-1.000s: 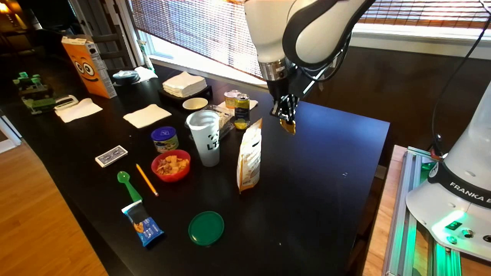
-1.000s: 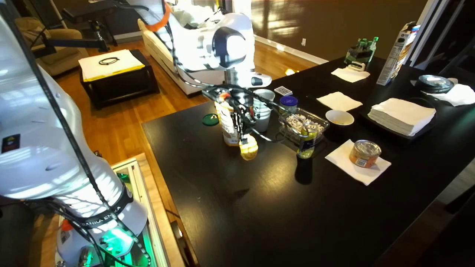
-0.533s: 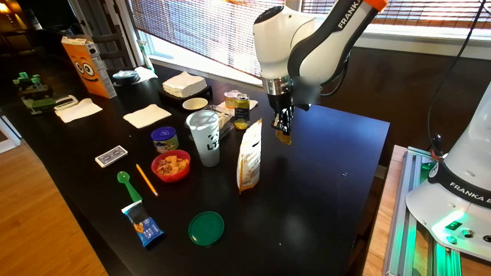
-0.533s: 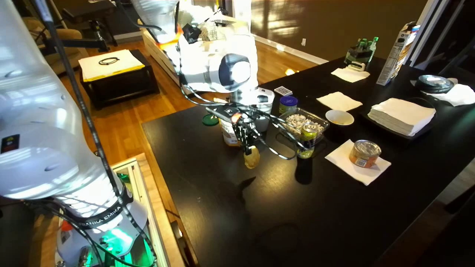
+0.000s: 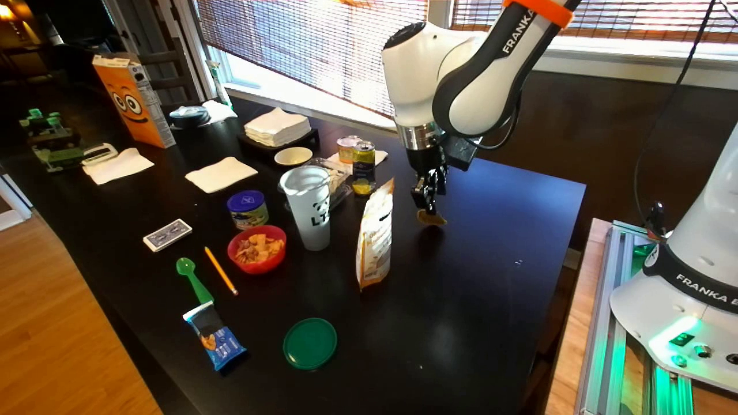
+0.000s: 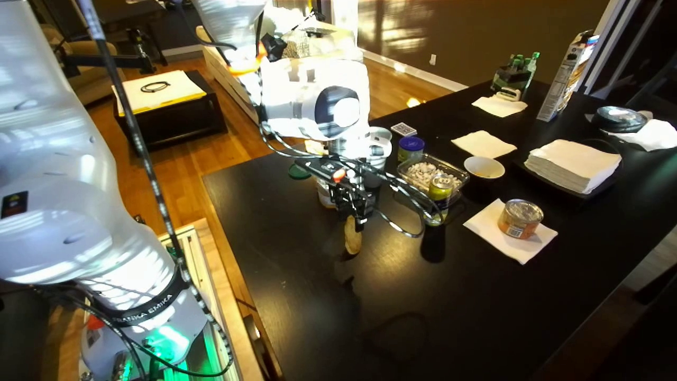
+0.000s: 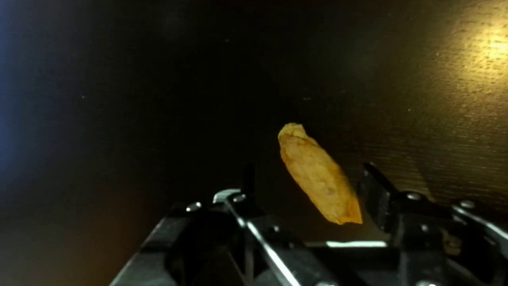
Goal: Take one orange object out of the white and yellow packet.
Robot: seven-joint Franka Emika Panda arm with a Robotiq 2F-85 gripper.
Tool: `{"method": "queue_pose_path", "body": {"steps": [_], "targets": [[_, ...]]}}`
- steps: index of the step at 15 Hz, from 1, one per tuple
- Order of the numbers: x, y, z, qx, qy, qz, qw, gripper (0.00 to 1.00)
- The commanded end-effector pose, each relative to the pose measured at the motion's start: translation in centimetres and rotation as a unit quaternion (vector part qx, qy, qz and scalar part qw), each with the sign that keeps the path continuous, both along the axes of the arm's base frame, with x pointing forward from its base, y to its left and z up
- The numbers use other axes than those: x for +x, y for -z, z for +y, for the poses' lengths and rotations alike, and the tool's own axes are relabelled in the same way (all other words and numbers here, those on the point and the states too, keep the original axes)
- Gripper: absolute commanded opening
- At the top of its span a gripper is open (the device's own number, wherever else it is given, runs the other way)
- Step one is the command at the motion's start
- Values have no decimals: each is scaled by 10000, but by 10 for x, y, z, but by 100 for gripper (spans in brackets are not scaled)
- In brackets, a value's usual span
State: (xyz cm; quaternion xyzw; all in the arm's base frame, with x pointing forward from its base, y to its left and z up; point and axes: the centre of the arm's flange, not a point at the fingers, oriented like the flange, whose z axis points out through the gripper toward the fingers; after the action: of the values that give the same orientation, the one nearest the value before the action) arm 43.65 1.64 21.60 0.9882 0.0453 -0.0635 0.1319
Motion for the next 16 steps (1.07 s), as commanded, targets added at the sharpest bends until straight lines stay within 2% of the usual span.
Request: {"method": "queue_pose_path", "body": {"steps": [1,7,8,10,13,16], "targets": [[-8,-22,-5,-59,-124,-67,9999,98],[-18,-68,-4,-65,179,213,9996,100],[-21,-78,-6,-6,406,256,9988,100],[-28,-97,-7,231,557,221,9979,100],[-31,-126,-3,506,461,-21,9977,100],[-31,-155,-1,479,466,-154,9976,100]]}}
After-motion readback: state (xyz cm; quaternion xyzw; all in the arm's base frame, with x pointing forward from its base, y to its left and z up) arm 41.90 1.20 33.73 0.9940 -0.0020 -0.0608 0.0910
